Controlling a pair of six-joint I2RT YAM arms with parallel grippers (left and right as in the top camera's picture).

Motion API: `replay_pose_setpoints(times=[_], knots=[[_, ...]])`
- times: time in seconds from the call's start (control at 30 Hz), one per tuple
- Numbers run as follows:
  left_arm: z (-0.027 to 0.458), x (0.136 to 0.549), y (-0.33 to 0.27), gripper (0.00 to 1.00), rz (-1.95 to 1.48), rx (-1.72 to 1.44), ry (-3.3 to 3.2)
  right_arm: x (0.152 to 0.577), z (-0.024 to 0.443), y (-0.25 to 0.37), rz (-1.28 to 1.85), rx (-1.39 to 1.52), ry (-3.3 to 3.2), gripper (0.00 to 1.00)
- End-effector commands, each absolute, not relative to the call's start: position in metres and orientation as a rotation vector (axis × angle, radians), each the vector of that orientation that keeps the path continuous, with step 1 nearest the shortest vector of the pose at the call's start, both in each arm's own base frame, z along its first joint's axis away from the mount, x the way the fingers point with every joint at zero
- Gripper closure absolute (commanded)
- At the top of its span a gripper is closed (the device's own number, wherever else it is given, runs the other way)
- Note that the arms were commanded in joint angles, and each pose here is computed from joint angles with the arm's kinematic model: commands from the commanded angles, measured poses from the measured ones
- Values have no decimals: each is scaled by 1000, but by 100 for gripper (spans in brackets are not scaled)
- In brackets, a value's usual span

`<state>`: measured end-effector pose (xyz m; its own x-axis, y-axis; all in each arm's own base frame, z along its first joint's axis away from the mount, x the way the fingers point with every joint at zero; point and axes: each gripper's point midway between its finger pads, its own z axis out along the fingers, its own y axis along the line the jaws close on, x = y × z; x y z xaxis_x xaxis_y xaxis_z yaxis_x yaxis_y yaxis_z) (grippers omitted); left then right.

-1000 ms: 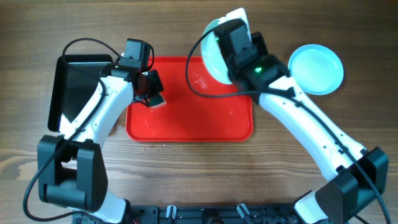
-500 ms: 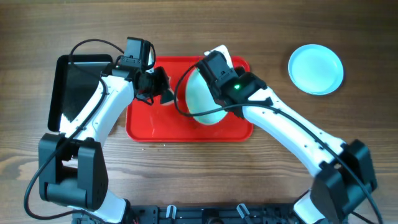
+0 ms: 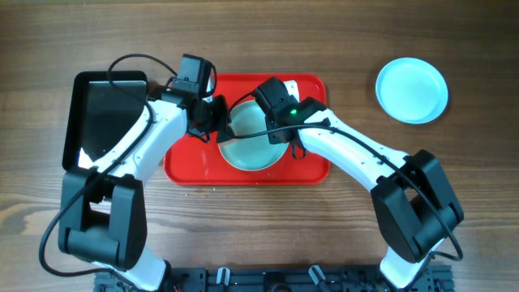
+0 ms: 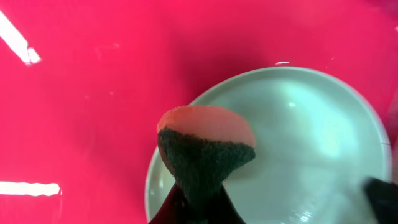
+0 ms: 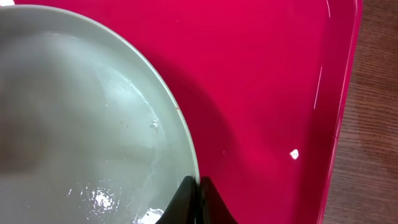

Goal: Clean dirty plates on tray and stack at the side
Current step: 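Scrub the plate once more with the sponge in the left gripper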

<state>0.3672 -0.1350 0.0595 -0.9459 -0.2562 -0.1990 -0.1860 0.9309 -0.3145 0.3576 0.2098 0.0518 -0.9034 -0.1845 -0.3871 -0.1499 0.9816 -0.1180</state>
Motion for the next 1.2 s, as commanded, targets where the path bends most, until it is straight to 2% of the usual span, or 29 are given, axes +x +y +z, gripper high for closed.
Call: replay_pose_setpoints(times=[0.0,0.3,0.47,0.6,0.7,0.83,1.17], knots=[[38,367,-108,96,-185,-329,2839,356,45,211,-106,-217,2739,96],[16,368,-104,96,-163,-323,2775,357,45,212,-104,-216,2737,96],[17,358,-129,96,-336,-278,2826,357,45,211,-104,-216,2737,96],[15,357,-123,96,-231,-268,2820,357,45,212,-104,-216,2737,96],[20,374,-93,96,50,-295,2705,357,45,213,-97,-215,2737,96],[33,399,-68,96,233,-346,2537,357,45,213,-97,-215,2737,96],[73,444,-71,96,195,-357,2293,354,44,215,-79,-222,2750,96]])
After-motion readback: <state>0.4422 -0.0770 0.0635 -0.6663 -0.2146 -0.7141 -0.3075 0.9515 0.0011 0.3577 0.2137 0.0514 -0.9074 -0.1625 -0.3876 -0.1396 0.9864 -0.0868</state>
